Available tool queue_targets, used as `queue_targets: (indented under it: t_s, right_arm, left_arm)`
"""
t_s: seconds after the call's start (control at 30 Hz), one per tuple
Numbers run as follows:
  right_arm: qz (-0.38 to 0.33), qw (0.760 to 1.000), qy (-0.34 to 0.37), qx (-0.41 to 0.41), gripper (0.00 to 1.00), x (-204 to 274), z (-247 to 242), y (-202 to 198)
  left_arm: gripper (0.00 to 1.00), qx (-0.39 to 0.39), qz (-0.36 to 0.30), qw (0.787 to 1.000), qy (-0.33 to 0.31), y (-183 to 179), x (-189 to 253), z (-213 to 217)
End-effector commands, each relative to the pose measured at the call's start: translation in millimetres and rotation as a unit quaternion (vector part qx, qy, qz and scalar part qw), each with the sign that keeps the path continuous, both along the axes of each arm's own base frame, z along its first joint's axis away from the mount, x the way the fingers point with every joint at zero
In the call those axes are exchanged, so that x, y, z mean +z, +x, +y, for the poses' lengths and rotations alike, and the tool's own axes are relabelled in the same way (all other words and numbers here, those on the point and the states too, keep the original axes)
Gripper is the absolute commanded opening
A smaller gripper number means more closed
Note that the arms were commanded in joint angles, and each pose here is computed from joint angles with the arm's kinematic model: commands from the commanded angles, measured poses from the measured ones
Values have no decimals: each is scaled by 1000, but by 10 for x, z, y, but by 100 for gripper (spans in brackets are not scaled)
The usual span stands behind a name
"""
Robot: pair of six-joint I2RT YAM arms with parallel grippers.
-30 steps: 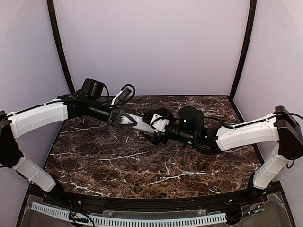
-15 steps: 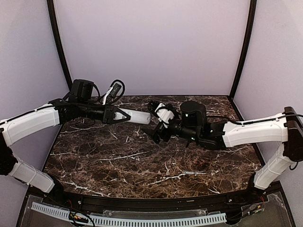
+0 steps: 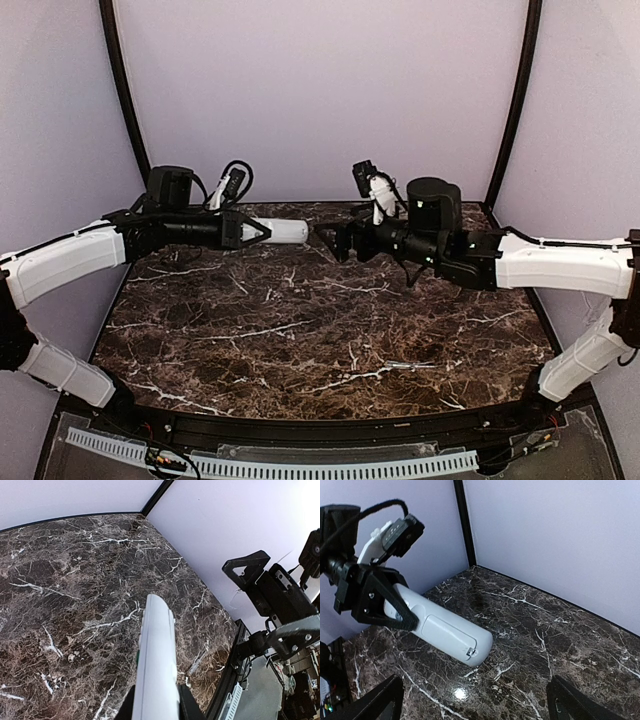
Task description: Unload the batteries from the remote control
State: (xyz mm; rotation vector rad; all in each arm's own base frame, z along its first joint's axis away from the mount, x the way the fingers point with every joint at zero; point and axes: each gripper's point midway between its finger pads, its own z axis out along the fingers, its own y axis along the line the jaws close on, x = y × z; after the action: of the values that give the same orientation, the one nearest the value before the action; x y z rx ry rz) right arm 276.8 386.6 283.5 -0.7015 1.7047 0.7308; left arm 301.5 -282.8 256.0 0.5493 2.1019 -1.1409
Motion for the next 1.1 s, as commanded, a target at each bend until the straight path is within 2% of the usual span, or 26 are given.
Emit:
queue_targets:
  t_s: [0.0,0.13,0.3,0.5,0.63,1.07]
  right_arm:
    - [55,993,101,-7,99,450,-66,41]
    - [79,989,123,-15,98,598,-126,125]
    - [153,973,175,11,99,645,-154,230]
    - [192,961,195,46,98,645,-106,283]
    - [207,956,201,48,99,609,-109,332]
    - [258,940,206,79,97,397,161,428]
  left_arm:
    - [0,29,-10,999,-44,91,294,4]
    - [0,40,-13,996,-80,153,520,-31]
    - [0,58,19,993,-106,288,629,-94]
    - [0,46,109,986,-119,448,424,-314]
    - [0,31,128,981,-142,441,293,-381]
    - [0,16,144,978,-153,281,153,-343]
